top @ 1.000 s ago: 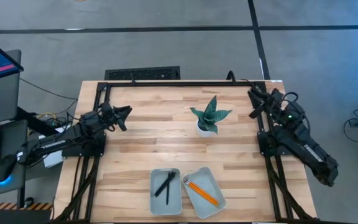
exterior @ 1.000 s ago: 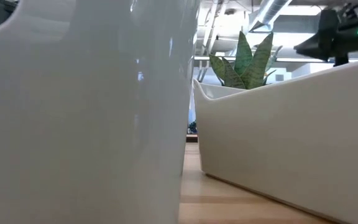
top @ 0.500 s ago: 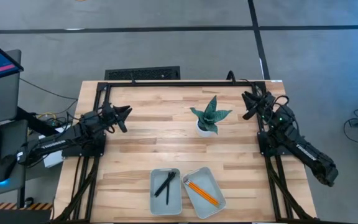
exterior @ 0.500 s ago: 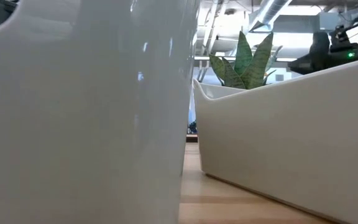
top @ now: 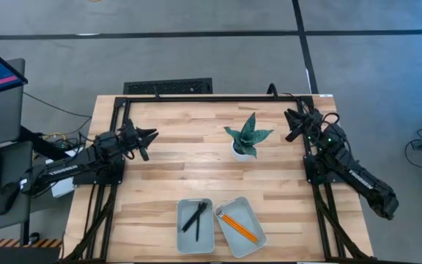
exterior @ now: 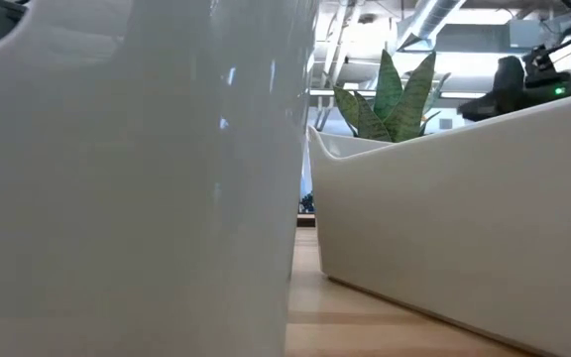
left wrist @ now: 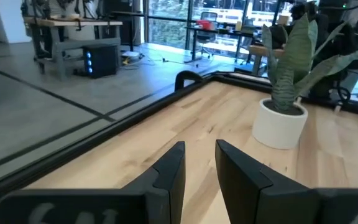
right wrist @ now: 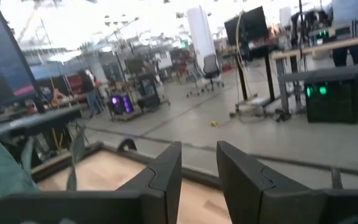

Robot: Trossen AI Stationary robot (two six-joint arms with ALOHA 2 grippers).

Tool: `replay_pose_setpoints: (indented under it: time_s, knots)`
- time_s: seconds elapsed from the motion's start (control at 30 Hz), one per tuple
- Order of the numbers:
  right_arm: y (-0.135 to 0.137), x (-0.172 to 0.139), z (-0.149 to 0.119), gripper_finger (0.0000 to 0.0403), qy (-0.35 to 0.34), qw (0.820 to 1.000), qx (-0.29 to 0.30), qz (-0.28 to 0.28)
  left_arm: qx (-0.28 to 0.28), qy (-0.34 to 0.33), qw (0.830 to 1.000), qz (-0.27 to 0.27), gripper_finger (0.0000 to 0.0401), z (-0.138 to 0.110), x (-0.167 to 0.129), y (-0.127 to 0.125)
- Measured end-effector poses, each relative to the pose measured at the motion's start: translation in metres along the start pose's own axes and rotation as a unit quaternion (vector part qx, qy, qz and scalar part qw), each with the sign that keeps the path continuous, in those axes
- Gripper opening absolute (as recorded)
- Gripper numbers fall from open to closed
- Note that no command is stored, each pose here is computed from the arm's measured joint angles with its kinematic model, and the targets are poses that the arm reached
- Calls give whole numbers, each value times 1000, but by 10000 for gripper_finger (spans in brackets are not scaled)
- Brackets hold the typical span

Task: Sort pens & pencils
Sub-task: Return to Home Position

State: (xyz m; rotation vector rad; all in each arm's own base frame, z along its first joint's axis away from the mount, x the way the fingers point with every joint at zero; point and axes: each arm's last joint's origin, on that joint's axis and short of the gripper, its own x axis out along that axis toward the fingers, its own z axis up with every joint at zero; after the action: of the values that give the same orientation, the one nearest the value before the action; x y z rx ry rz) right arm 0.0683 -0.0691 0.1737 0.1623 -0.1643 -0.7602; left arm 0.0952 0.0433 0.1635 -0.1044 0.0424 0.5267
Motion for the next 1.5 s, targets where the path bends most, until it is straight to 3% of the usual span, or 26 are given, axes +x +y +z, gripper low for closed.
replay_pose_setpoints:
  time_s: [0.43, 0.63, 1.5]
  knots:
    - [-1, 0, -6, 123, 32, 999, 27, -8, 17, -4, 1000, -14, 79, -1, 0, -1]
    - [-1, 0, -7, 123, 36, 999, 27, -9, -19, 0, 1000, -9, 79, -2, 0, 0]
    - [-2, 0, -7, 123, 36, 999, 27, -9, -21, 0, 1000, -8, 79, -3, 0, 0]
